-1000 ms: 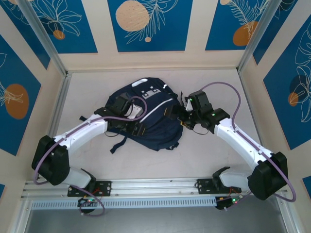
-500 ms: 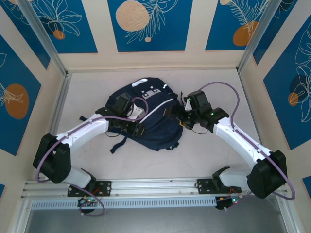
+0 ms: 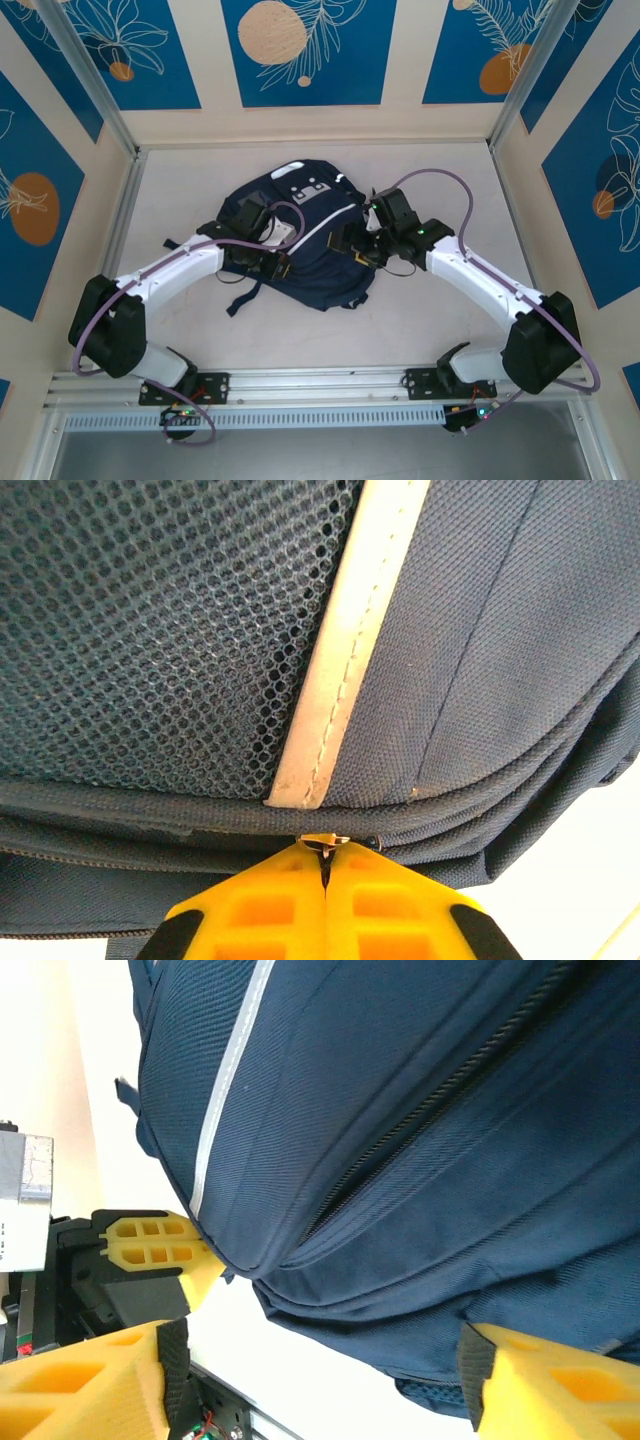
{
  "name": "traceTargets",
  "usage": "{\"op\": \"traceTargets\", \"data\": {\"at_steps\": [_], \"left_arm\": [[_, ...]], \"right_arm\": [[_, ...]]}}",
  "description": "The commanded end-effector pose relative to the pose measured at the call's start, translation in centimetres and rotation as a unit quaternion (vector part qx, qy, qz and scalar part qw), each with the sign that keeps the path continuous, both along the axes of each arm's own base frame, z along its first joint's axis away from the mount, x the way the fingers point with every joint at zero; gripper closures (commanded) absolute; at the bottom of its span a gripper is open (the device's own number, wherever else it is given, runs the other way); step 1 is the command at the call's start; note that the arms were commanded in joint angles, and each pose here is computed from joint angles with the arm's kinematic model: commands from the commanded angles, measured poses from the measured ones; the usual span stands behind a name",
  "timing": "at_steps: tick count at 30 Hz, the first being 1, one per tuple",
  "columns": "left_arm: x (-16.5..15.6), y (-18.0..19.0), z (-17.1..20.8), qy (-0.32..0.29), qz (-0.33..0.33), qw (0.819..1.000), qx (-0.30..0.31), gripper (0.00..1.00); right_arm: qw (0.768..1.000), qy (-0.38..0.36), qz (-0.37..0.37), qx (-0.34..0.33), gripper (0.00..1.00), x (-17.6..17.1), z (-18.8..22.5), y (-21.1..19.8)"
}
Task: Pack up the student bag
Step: Zip the student bag at the center of the table.
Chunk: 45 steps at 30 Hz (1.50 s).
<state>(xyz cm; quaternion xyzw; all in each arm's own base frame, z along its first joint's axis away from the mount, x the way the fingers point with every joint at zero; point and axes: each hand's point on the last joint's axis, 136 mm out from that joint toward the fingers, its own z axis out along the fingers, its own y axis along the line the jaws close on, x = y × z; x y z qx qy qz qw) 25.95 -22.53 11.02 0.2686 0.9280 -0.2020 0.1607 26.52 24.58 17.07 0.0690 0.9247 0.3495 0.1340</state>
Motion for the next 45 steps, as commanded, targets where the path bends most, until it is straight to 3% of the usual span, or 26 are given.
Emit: {"op": "traceTargets", "data": {"at_steps": [1, 7, 11, 17, 20, 27, 41, 43, 45], "left_arm": [[0.1, 1.0, 0.9, -0.013, 0.017, 1.000, 0.008, 1.00], [-0.8, 0.7, 1.9, 0.000, 0.025, 1.000, -0.018, 1.00], [-1.3, 0.7, 1.9, 0.011, 0.035, 0.999, -0.026, 1.00], [-2.0, 0.2, 2.6, 0.027, 0.051, 0.997, -0.058, 1.00], [-2.4, -0.4, 3.2, 0.029, 0.054, 0.994, -0.089, 1.00], [-3.4, -2.6, 5.1, 0.025, 0.041, 0.986, -0.157, 1.00], [-4.4, -7.6, 5.3, 0.057, 0.018, 0.982, -0.181, 1.00], [-4.1, -7.5, 5.5, 0.056, 0.028, 0.982, -0.180, 0.95], [-3.7, -7.0, 5.7, 0.050, 0.043, 0.983, -0.172, 0.81]], "right_arm": [[0.999, -0.017, 0.022, 0.026, 0.31, 0.2, 1.2, 1.9], [0.999, -0.012, 0.032, 0.030, 0.49, 1.0, 0.5, 4.2], [0.999, -0.005, 0.033, 0.030, 0.55, 1.6, -0.4, 5.5], [0.998, -0.006, 0.035, 0.053, 0.74, 2.1, -0.5, 7.2], [0.998, -0.004, 0.036, 0.058, 0.78, 2.1, -0.6, 7.8], [0.997, 0.003, 0.039, 0.062, 0.80, 2.1, -1.0, 9.0], [0.998, 0.004, 0.029, 0.053, 0.74, 1.6, -1.3, 8.1], [0.998, 0.004, 0.023, 0.051, 0.70, 1.5, -1.2, 7.5], [0.999, -0.002, 0.013, 0.043, 0.64, 1.3, -0.7, 6.3]]}}
